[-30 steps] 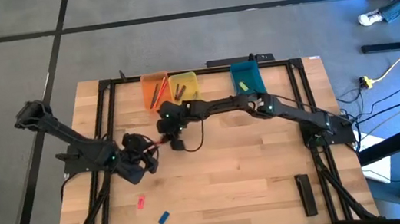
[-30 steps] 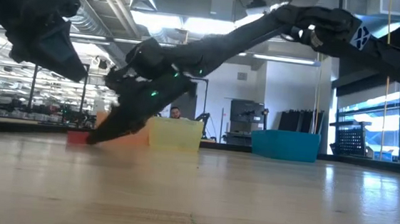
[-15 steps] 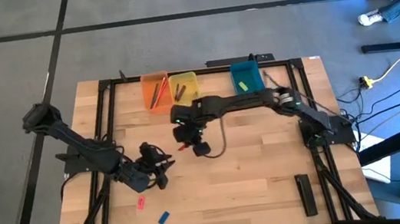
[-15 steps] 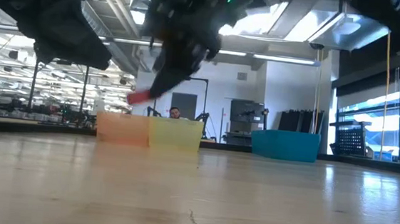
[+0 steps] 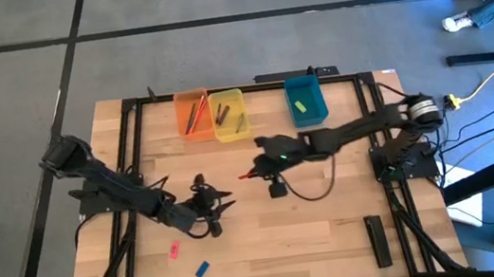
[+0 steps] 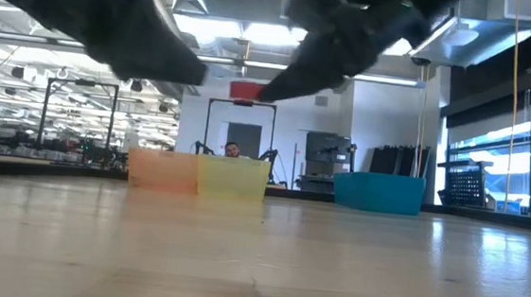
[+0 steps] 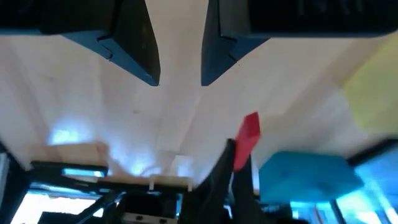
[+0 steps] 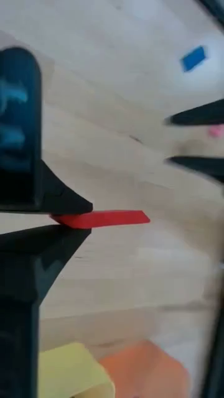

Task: Sort crayons/erasers/pens/pencils in bins
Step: Put the red eraser into the blue bin

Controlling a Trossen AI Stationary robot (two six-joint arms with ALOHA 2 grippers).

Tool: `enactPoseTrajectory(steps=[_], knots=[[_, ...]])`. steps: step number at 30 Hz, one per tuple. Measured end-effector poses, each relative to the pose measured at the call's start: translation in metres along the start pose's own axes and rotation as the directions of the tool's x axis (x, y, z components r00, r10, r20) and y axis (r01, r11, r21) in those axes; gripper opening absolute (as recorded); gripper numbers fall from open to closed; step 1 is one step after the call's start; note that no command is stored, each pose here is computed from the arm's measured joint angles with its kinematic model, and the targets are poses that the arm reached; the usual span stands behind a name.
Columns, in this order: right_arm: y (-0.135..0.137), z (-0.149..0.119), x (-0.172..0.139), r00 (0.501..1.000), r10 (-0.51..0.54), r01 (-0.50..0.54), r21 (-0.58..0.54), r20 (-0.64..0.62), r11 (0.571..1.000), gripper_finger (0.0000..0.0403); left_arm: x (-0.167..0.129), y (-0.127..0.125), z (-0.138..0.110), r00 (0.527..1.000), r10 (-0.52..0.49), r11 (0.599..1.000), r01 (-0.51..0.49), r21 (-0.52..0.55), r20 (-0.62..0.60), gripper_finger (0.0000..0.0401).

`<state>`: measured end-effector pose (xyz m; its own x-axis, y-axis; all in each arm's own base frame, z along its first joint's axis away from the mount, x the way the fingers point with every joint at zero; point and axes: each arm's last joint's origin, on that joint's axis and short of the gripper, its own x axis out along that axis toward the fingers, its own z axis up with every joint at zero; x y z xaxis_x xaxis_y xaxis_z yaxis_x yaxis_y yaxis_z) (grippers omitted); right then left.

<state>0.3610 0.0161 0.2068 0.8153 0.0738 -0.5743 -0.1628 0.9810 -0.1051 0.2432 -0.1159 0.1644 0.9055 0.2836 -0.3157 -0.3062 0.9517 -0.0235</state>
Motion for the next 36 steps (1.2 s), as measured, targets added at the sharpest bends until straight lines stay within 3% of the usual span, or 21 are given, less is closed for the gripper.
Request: enactPoseTrajectory(steps=[4, 10, 14, 19, 25, 36], knots=[[0.018, -0.026, -0.011, 1.0, -0.018, 0.018, 0.049, -0.009, 0.999, 0.0023, 0.024, 0.006, -0.003, 0.999, -0.032, 0.996, 0.03, 0.079, 0.023, 0.0128], [0.042, -0.048, -0.02, 0.998, 0.036, -0.03, 0.09, -0.059, 0.995, 0.0023, 0.055, 0.021, -0.001, 0.985, -0.141, 0.987, 0.132, 0.096, 0.094, 0.0173], [0.055, -0.051, -0.02, 0.995, 0.062, -0.052, 0.115, -0.081, 0.992, 0.0023, 0.075, 0.023, 0.0, 0.973, -0.221, 0.962, 0.205, 0.179, 0.072, 0.0188], [0.066, -0.054, -0.022, 0.993, 0.011, 0.005, 0.133, -0.117, 0.991, 0.0023, 0.106, 0.017, -0.005, 0.962, -0.272, 0.941, 0.26, 0.216, 0.03, 0.0189], [0.074, -0.069, -0.026, 0.96, -0.081, 0.136, 0.194, -0.267, 0.971, 0.0023, 0.127, 0.009, -0.008, 0.961, -0.276, 0.94, 0.264, 0.217, 0.024, 0.0189], [0.088, -0.065, -0.028, 0.969, -0.1, 0.141, 0.174, -0.226, 0.975, 0.0023, 0.144, 0.01, -0.011, 0.967, -0.254, 0.946, 0.246, 0.212, 0.01, 0.0185]])
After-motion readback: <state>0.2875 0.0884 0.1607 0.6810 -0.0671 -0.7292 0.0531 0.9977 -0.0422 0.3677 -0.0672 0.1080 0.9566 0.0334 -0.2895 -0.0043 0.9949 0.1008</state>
